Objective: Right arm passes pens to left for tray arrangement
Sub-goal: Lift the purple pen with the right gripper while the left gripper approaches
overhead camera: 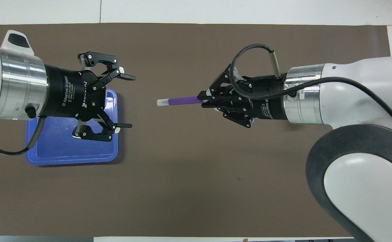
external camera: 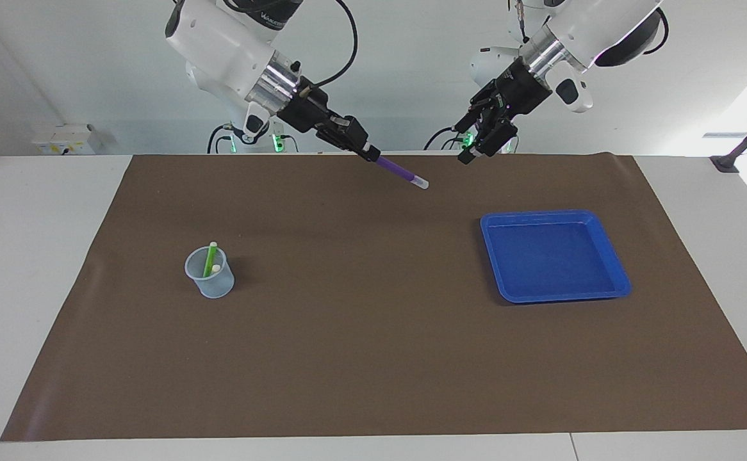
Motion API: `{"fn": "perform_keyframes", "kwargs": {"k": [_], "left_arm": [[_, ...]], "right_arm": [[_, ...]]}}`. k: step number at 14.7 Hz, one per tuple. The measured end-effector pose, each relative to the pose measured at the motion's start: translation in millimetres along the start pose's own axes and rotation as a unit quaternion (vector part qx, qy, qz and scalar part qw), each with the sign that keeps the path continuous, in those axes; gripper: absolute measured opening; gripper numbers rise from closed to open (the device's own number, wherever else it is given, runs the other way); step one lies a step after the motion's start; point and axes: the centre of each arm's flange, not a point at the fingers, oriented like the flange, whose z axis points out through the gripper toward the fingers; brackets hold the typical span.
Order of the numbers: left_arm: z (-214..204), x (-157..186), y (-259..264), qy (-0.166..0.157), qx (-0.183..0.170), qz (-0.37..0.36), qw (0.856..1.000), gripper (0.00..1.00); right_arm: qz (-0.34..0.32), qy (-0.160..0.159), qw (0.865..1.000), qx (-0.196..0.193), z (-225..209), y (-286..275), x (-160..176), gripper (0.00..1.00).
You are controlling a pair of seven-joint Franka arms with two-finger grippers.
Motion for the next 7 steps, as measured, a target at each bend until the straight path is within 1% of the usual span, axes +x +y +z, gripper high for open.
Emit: {"fn": "perform_keyframes", "kwargs": {"k": [3,5,7], "left_arm": [[13,-4,5,-0.011,-0.015,-0.065,0.998,1.0],[28,-7,6,-0.013,-0.02,-0.082,0.996,1.0],[42,-16,1,-0.015,-0.019,-0.082,0.996,1.0]], "right_arm": [[0.014,-0.011,1.0,0.006,5,-1,-1,0.17],[0.018,-0.014,1.0,0.006,9,-4,-10,0.17],[0.02,-0.015,1.0,0.01,13,-8,-18,0.17]]}}
